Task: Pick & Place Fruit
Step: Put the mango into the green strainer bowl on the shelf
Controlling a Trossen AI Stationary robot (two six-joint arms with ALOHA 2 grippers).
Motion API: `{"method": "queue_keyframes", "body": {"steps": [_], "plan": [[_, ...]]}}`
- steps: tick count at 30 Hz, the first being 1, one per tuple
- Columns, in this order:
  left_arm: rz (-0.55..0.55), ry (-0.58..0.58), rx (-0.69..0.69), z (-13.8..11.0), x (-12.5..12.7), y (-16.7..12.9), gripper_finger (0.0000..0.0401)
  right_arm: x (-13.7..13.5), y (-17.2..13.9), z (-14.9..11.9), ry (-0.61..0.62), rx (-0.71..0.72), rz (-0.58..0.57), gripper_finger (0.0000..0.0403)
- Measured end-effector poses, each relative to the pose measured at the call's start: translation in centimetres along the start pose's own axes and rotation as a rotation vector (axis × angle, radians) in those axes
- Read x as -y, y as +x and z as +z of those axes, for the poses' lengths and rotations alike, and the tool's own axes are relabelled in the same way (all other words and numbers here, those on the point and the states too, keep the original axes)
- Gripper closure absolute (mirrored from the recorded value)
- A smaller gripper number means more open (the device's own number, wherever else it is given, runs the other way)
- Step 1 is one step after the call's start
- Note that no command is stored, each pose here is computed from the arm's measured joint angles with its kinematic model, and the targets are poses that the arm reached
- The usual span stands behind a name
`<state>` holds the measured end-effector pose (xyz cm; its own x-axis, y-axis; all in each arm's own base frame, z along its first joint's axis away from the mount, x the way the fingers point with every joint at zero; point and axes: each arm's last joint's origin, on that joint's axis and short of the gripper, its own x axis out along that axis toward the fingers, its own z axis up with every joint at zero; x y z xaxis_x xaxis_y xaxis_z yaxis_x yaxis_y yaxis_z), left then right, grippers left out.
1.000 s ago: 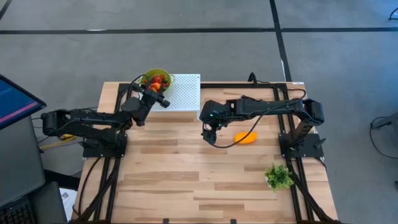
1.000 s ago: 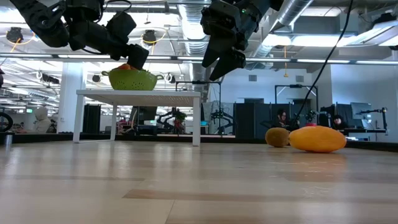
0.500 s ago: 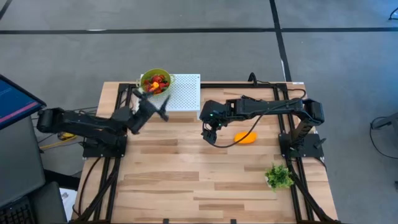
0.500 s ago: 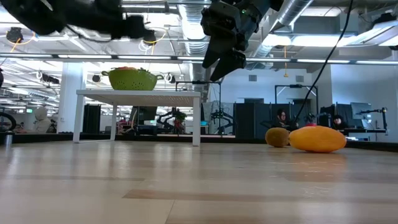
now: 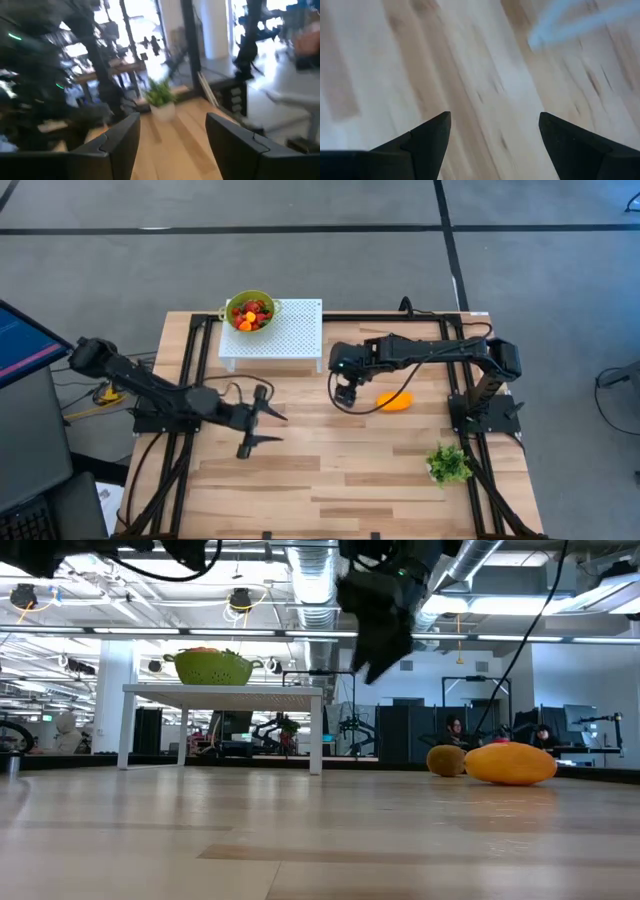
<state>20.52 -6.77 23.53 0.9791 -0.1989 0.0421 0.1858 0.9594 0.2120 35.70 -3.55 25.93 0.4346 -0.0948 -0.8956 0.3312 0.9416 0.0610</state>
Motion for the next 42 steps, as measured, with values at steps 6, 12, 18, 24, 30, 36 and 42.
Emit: {"method": "queue_keyframes", "body": {"steps": [6,12,18,24,30,36,42], "plan": [[-0.033,0.017,-0.135,-2.7,0.8,1.4,0.0188,-0.2,-0.4,-2.7,-0.012,-0.229,-0.152,0.0107],[-0.053,-0.012,-0.252,-5.3,1.5,2.4,0.0188,-1.4,-0.9,-4.1,-0.063,-0.31,-0.237,0.0107],[-0.061,-0.005,-0.288,-6.2,1.7,2.7,0.0188,-1.6,0.1,-6.3,-0.074,-0.418,-0.278,0.011],[-0.058,-0.007,-0.276,-6.1,1.7,2.7,0.0188,0.1,2.5,-11.6,-0.075,-0.634,-0.369,0.0119],[-0.054,-0.01,-0.257,-5.9,1.7,2.8,0.0188,1.2,3.9,-13.7,-0.076,-0.664,-0.371,0.0121],[-0.049,-0.012,-0.234,-5.7,1.6,2.8,0.0188,1.5,4.3,-13.6,-0.1,-0.62,-0.397,0.0121],[-0.048,-0.013,-0.232,-5.6,1.6,2.8,0.0188,2.0,4.4,-13.3,-0.129,-0.6,-0.432,0.0121]]}}
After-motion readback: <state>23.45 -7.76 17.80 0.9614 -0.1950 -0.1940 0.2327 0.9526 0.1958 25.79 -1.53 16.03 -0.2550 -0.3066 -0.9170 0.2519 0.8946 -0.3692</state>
